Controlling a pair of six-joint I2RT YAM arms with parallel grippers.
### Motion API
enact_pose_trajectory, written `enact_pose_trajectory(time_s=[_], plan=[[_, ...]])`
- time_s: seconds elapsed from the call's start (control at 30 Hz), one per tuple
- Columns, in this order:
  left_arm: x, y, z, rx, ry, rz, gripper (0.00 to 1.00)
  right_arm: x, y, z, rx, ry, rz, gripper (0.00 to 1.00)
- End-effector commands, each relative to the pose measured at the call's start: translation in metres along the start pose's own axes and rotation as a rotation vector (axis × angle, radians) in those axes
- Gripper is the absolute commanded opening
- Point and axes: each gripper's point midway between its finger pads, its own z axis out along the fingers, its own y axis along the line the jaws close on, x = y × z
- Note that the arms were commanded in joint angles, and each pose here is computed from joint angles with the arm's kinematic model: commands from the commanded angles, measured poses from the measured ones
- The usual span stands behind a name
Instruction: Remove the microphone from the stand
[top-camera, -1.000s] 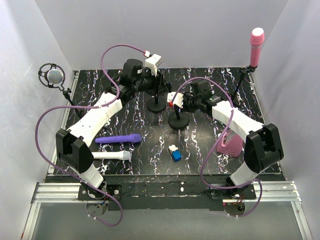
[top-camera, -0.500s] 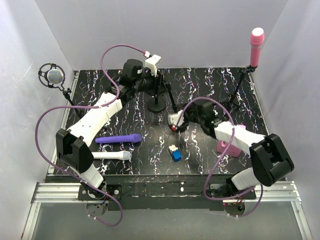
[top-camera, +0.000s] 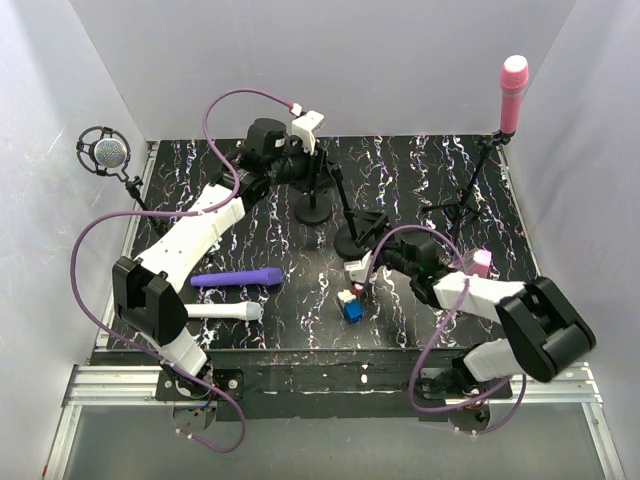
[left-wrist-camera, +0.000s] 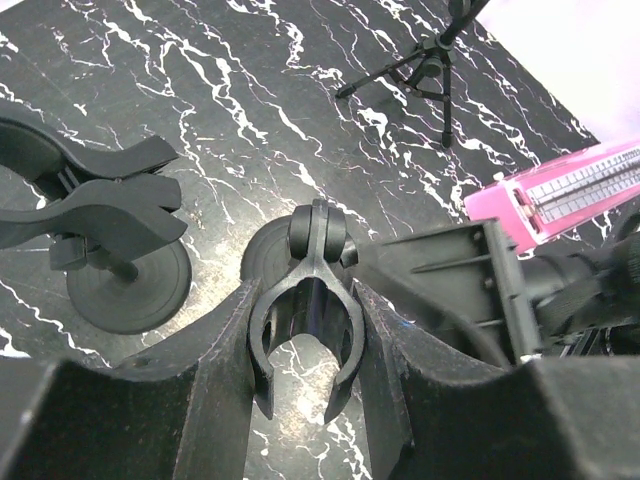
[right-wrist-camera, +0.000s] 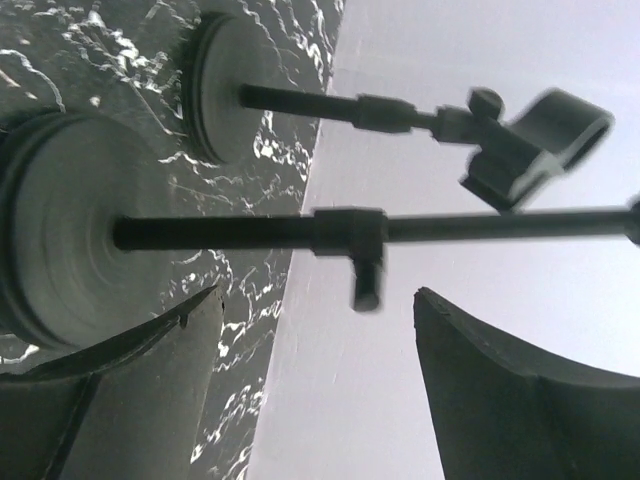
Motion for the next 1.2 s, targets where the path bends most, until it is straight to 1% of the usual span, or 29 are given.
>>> enact_pose_trajectory(time_s=[0.0, 0.07, 0.13, 0.2, 0.27, 0.33, 0.4, 0.47, 0.53, 0.6, 0.67, 0.73, 0.83, 0.93, 1.0, 1.17], plan=[[-0.008, -0.02, -0.001, 0.092, 0.005, 0.079, 0.0, 0.014, -0.031, -0.026, 0.018, 0.097, 0.275, 0.84], [-0.009, -0.021, 0.006, 0.095, 0.012, 0.105, 0.0, 0.026, -0.042, -0.038, 0.004, 0.18, 0.507, 0.85], [-0.008, -0.019, 0.016, 0.083, 0.02, 0.106, 0.0, 0.031, -0.035, -0.054, -0.052, 0.267, 0.762, 0.86], [-0.008, -0.021, 0.024, 0.084, 0.028, 0.082, 0.0, 0.027, -0.032, -0.067, -0.077, 0.315, 0.969, 0.85], [-0.006, -0.024, 0.03, 0.095, 0.036, 0.061, 0.11, 0.021, -0.029, -0.075, -0.089, 0.344, 1.128, 0.82], [-0.003, -0.031, 0.033, 0.135, 0.044, 0.057, 0.24, 0.012, -0.029, -0.082, -0.092, 0.352, 1.256, 0.82], [-0.003, -0.04, 0.034, 0.179, 0.048, 0.054, 0.49, 0.0, -0.035, -0.087, -0.096, 0.313, 1.354, 0.82], [-0.006, -0.044, 0.032, 0.196, 0.04, 0.053, 0.65, -0.016, -0.041, -0.088, -0.118, 0.246, 1.412, 0.84], [-0.014, -0.047, 0.029, 0.205, 0.014, 0.061, 0.74, -0.027, -0.042, -0.088, -0.157, 0.208, 1.46, 0.85], [-0.025, -0.054, 0.022, 0.227, -0.021, 0.094, 0.8, -0.031, -0.048, -0.089, -0.175, 0.203, 1.508, 0.85], [-0.036, -0.059, 0.018, 0.245, -0.051, 0.115, 0.81, -0.033, -0.055, -0.09, -0.19, 0.196, 1.539, 0.85], [-0.044, -0.063, 0.015, 0.265, -0.071, 0.129, 0.82, -0.036, -0.067, -0.09, -0.18, 0.158, 1.555, 0.85], [-0.057, -0.067, 0.01, 0.271, -0.105, 0.144, 0.83, -0.037, -0.089, -0.091, -0.156, 0.109, 1.558, 0.86], [-0.066, -0.068, 0.006, 0.264, -0.127, 0.163, 0.84, -0.035, -0.103, -0.088, -0.141, 0.089, 1.561, 0.86], [-0.07, -0.066, 0.003, 0.246, -0.131, 0.185, 0.84, -0.032, -0.103, -0.08, -0.157, 0.092, 1.549, 0.86], [-0.073, -0.054, -0.01, 0.179, -0.128, 0.259, 0.84, -0.02, -0.098, -0.061, -0.174, 0.082, 1.452, 0.86]])
